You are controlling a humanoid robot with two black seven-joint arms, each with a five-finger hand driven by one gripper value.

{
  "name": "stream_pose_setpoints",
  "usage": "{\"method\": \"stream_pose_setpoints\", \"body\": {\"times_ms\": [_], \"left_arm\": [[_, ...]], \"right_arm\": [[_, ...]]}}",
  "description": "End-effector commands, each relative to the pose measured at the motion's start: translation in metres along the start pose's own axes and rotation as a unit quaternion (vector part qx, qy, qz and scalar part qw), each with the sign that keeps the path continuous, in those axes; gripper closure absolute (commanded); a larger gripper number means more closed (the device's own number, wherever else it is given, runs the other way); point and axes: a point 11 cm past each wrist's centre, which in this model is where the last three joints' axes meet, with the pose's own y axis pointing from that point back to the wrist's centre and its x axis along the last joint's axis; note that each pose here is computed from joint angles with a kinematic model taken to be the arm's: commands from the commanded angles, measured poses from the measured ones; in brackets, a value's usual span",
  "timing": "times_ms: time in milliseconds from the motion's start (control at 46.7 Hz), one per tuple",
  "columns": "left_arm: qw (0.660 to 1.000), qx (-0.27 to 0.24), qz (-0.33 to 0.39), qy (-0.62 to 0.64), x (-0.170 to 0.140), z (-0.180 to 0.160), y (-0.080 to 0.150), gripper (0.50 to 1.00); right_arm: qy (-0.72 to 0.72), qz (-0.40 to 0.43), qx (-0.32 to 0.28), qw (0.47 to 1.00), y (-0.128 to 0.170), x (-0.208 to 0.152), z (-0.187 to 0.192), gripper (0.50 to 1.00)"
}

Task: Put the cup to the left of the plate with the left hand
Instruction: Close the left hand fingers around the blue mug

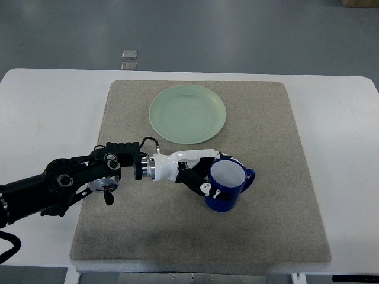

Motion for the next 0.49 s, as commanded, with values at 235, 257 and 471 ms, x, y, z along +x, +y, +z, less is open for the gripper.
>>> {"method": "stream_pose_setpoints", "body": {"times_ms": [235, 257, 471], "left_arm": [[1.000, -0.013, 0.023, -0.006, 0.008, 0.008, -0.002, 0.776], [0.999, -0.015, 0.028, -0.008, 0.009, 0.010, -0.002, 0.776], [0.994, -0.052, 0.095, -0.023, 0.036, 0.034, 0.004, 0.774]], "right_arm": [[0.000, 0.000, 0.000, 1.000, 0.000, 0.000, 0.000, 0.568], [0.000, 0.000, 0.000, 1.000, 0.000, 0.000, 0.000, 0.568], [0.000, 0.000, 0.001, 1.000, 0.000, 0.000, 0.000, 0.568]]}}
